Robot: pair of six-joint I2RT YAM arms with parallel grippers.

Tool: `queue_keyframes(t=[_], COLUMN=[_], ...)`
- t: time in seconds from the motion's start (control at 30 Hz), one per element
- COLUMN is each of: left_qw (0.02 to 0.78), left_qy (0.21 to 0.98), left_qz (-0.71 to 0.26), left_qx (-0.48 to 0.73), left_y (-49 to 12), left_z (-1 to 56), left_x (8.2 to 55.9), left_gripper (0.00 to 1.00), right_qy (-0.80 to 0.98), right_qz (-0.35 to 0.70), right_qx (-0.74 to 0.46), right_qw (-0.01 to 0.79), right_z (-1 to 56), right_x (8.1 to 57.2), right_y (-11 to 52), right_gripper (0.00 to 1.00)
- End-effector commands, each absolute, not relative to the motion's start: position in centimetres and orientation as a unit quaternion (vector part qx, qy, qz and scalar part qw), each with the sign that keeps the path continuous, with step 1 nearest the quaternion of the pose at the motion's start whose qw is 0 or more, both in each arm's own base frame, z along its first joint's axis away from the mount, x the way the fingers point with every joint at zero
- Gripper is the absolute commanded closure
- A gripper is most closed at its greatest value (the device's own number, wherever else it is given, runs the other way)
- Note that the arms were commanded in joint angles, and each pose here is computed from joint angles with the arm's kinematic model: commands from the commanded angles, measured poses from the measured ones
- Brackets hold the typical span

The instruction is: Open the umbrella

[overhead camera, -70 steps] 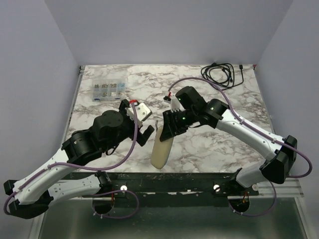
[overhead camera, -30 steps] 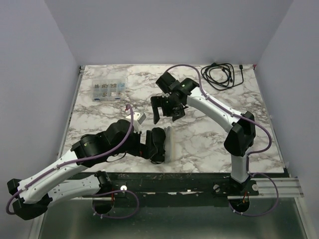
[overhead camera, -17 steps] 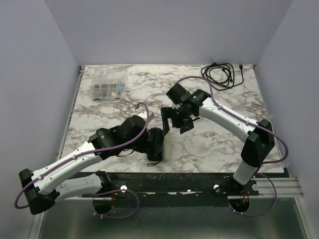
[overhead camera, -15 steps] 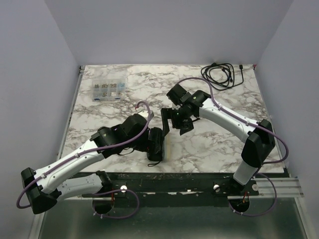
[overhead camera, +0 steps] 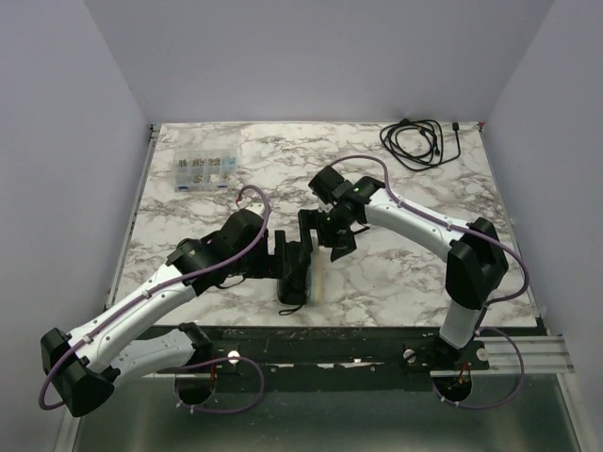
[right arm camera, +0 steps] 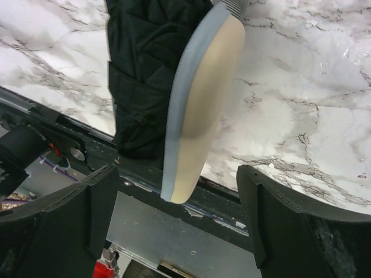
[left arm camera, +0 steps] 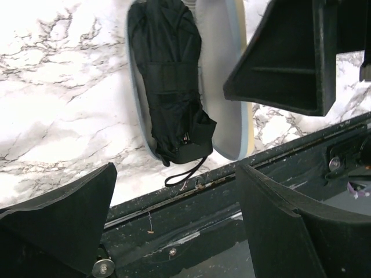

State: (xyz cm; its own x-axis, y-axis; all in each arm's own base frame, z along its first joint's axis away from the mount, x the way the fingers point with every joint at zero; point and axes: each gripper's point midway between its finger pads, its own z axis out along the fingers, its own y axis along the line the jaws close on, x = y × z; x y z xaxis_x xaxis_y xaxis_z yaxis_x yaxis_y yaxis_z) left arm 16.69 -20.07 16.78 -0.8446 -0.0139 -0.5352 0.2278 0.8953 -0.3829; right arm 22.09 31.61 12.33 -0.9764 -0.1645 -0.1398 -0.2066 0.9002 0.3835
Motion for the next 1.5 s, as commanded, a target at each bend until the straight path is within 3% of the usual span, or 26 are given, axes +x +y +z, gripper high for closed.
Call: queue_keyframes(t=[0.0,0.23,0.4,0.6,0.73,0.93,1.27,1.47], left_qw=[0.288,0.276,0.263,0.225,0.208,0.179,0.154,0.132], left_qy=[0.931,0.935,0.937,0.945,0.949,0.963,0.965,0.97], left_qz=[-0.224,-0.222,-0.229,-0.23,-0.226,-0.188,-0.192,-0.183], left_qx=[0.01,0.014,0.03,0.063,0.071,0.074,0.086,0.084], left_y=[-19.0,-19.2,-20.3,-22.2,-23.0,-22.6,-23.6,-23.8], left_z=[16.8,16.0,15.5,13.7,12.6,9.6,7.5,5.9], left_x=[17.5,17.5,17.8,18.2,18.6,18.8,18.8,18.7], left_gripper=[0.15,0.15,0.16,0.18,0.19,0.19,0.33,0.34], right_qy=[0.974,0.981,0.983,0.982,0.981,0.981,0.979,0.977], right_qz=[0.208,0.172,0.157,0.166,0.171,0.167,0.176,0.182], right_qx=[-0.087,-0.089,-0.089,-0.09,-0.089,-0.09,-0.097,-0.102], right_qw=[0.025,0.01,0.009,0.015,0.023,0.029,0.036,0.04], right_z=[9.9,7.3,6.6,7.7,8.8,9.6,10.4,10.9], right_x=[21.4,20.6,20.0,19.9,20.1,20.1,20.2,20.3], right_y=[32.0,30.3,29.1,29.2,29.4,29.0,29.3,29.4], right_gripper=[0.15,0.36,0.69,0.88,0.94,0.96,0.99,1.0])
